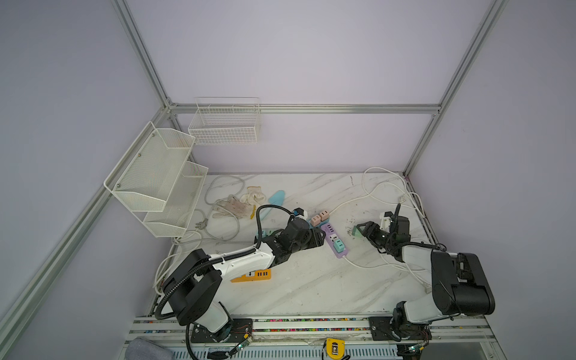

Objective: Pull the plug off the socket
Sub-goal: 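Lower the green plug onto the table beside the strip and open the right gripper, then move the right gripper back over the teal plug in the purple strip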

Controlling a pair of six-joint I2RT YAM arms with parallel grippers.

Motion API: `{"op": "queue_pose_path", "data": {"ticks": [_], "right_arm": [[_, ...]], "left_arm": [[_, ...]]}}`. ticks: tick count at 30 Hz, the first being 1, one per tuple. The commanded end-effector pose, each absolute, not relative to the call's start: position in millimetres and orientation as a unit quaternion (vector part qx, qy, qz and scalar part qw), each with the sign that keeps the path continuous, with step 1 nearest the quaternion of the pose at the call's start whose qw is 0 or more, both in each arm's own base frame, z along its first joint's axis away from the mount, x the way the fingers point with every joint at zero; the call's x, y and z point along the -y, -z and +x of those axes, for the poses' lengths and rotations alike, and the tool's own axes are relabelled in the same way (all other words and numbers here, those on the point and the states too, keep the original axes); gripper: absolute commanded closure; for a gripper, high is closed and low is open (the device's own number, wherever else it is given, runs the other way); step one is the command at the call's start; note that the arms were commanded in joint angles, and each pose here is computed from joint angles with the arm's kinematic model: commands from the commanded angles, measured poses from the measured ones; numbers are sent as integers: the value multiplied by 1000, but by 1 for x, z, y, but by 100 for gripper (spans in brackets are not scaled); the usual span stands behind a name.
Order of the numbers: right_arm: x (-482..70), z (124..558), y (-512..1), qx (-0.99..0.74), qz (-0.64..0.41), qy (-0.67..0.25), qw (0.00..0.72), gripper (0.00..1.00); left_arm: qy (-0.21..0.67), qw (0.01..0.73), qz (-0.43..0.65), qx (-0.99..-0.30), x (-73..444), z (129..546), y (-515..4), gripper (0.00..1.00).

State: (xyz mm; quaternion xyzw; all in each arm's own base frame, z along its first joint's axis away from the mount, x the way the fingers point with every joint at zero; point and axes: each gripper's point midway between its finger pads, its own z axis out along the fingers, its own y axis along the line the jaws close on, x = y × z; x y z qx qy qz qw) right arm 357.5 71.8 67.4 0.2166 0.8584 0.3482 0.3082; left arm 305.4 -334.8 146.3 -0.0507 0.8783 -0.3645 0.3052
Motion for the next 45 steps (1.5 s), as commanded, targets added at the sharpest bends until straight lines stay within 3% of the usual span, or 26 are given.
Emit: {"op": "queue_pose_path", "data": {"ticks": [1,9,17,24,36,45], "right_arm": [[-67,354,-76,-872,208,-324,301,29],[-64,338,-101,-884,183,-294,315,24],[-96,321,-129,-899,112,-291,308,19],[-128,297,-153,-910,58,-263,315,19],[-166,259,-142,-931,23,-208,299,22],[-181,264,-133,-928,-11,-183,323,26]], "left_arm": [[366,314,-86,-872,332,314,-137,30],[380,331,-91,-859,357,333,-144,29],[395,368,-114,-834,378,356,-153,29],[404,359,-88,-836,380,339,-144,30],[386,326,-61,-861,390,329,-112,37],[344,339,-79,-872,377,337,-96,42]]}}
